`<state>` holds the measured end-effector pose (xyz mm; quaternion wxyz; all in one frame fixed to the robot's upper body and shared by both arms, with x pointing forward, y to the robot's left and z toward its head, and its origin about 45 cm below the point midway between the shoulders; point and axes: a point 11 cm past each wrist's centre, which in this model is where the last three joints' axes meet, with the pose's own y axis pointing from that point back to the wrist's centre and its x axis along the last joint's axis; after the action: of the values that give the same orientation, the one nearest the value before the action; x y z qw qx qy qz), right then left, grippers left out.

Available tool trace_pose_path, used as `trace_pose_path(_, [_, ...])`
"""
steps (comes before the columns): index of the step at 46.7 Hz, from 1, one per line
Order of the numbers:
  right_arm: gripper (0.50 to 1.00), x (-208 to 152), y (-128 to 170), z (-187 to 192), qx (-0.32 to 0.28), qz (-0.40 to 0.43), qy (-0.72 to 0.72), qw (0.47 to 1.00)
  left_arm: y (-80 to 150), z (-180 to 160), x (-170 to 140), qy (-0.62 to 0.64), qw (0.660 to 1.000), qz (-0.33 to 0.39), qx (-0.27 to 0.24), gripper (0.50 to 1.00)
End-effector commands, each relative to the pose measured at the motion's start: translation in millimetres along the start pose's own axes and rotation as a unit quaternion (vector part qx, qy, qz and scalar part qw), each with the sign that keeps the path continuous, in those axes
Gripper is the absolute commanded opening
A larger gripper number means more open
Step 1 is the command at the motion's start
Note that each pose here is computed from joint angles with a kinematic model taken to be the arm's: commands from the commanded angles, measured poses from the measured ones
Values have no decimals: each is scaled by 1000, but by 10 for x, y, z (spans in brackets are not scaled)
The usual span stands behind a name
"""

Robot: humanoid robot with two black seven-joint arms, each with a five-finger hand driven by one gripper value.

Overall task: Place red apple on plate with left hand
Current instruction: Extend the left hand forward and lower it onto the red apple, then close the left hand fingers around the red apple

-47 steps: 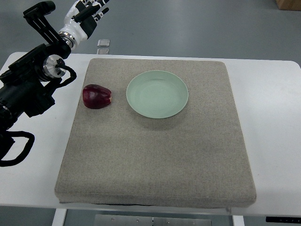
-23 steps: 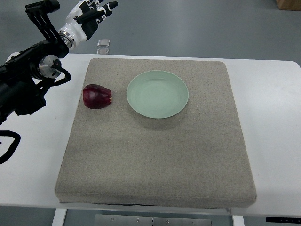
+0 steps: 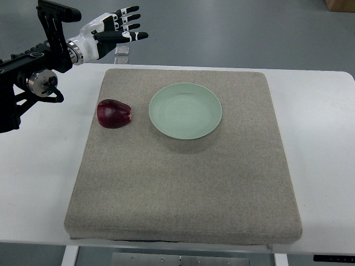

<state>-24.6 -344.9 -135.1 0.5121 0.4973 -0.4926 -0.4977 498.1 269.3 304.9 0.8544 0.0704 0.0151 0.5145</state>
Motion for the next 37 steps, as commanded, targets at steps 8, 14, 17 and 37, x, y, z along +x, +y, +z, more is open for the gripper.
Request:
trace_pose_path(8, [932,0,0,0,0,0,0,1000,133,-12,-57,-154,986,-51,45,990])
trace_pose_path(14, [932,0,0,-1,0,0,0,1000,255,-43,-60,-249,962,-85,68,990])
trace_pose_path(17, [932,0,0,-1,0,0,0,1000,315,-86,-65,-298,945,-103,83,990])
trace_pose_path(37, [932,0,0,-1,0,0,0,1000,484,-197,-32,-477,853,-164,132,988])
